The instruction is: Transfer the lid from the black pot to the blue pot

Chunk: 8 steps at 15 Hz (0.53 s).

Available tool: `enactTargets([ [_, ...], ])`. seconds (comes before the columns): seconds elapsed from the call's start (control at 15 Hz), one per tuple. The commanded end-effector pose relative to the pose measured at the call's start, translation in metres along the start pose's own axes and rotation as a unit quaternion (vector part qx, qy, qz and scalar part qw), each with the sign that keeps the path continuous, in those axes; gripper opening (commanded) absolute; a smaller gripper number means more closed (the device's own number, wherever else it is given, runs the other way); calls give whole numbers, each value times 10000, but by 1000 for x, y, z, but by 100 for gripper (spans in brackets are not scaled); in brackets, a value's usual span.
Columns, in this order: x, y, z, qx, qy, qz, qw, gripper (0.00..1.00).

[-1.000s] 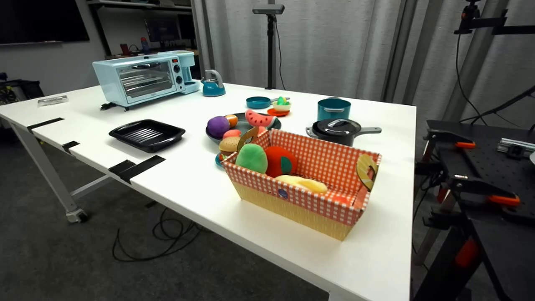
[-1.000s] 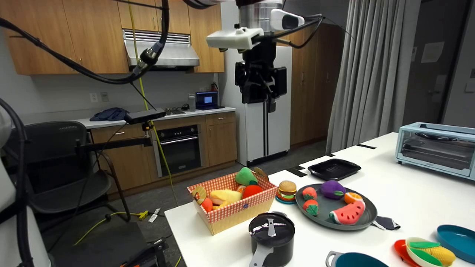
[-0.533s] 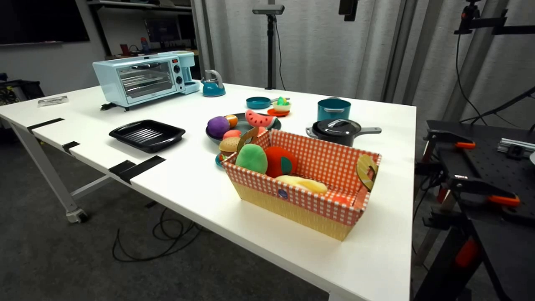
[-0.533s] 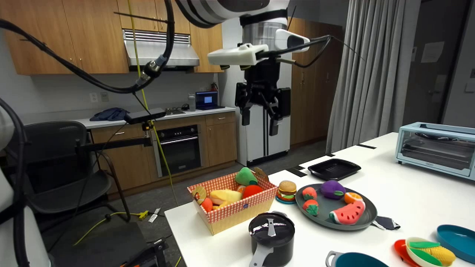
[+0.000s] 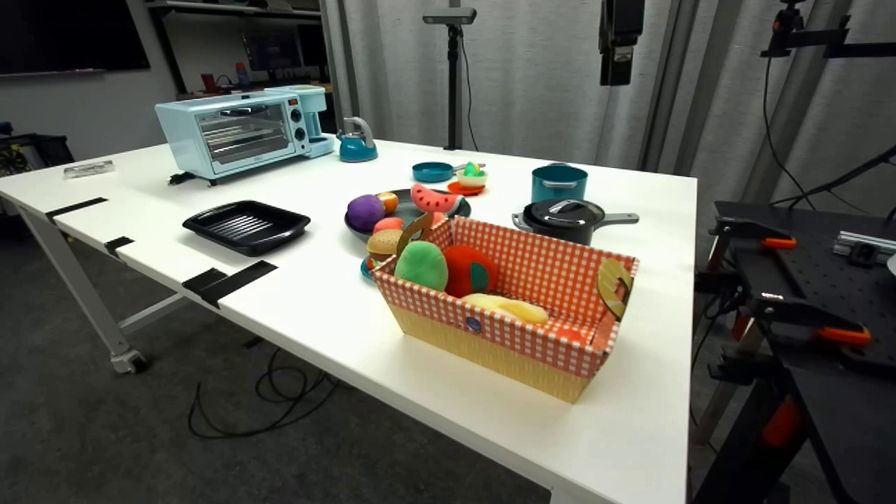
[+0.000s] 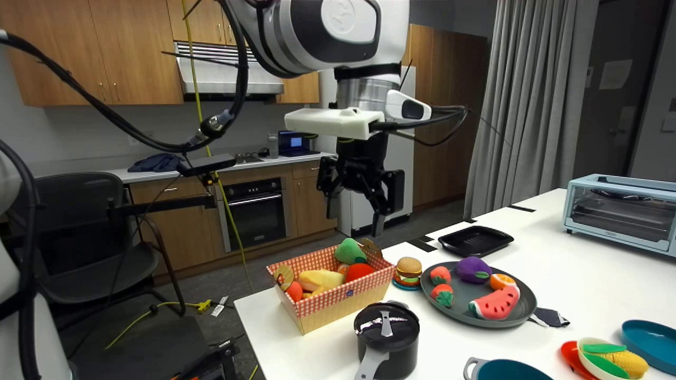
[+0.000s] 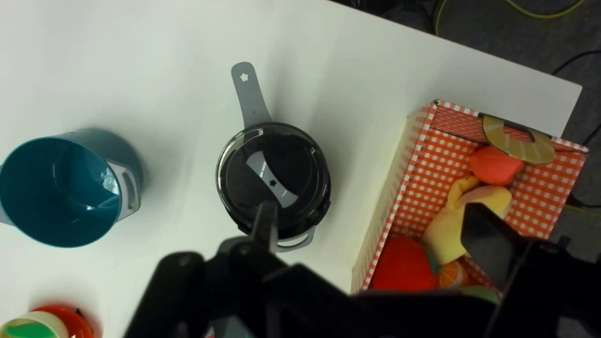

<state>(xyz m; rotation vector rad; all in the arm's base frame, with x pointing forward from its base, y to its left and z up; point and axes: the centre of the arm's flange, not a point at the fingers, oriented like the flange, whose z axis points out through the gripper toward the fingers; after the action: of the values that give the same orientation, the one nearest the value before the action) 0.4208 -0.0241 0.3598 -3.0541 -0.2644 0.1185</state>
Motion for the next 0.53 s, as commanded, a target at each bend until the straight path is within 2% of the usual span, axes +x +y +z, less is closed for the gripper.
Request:
enactTargets([
  [0.0,-3,16,24,-56,-82,-524,9986,100],
  [0.47,-1,43,57,118,-294,-1509,9880,100],
])
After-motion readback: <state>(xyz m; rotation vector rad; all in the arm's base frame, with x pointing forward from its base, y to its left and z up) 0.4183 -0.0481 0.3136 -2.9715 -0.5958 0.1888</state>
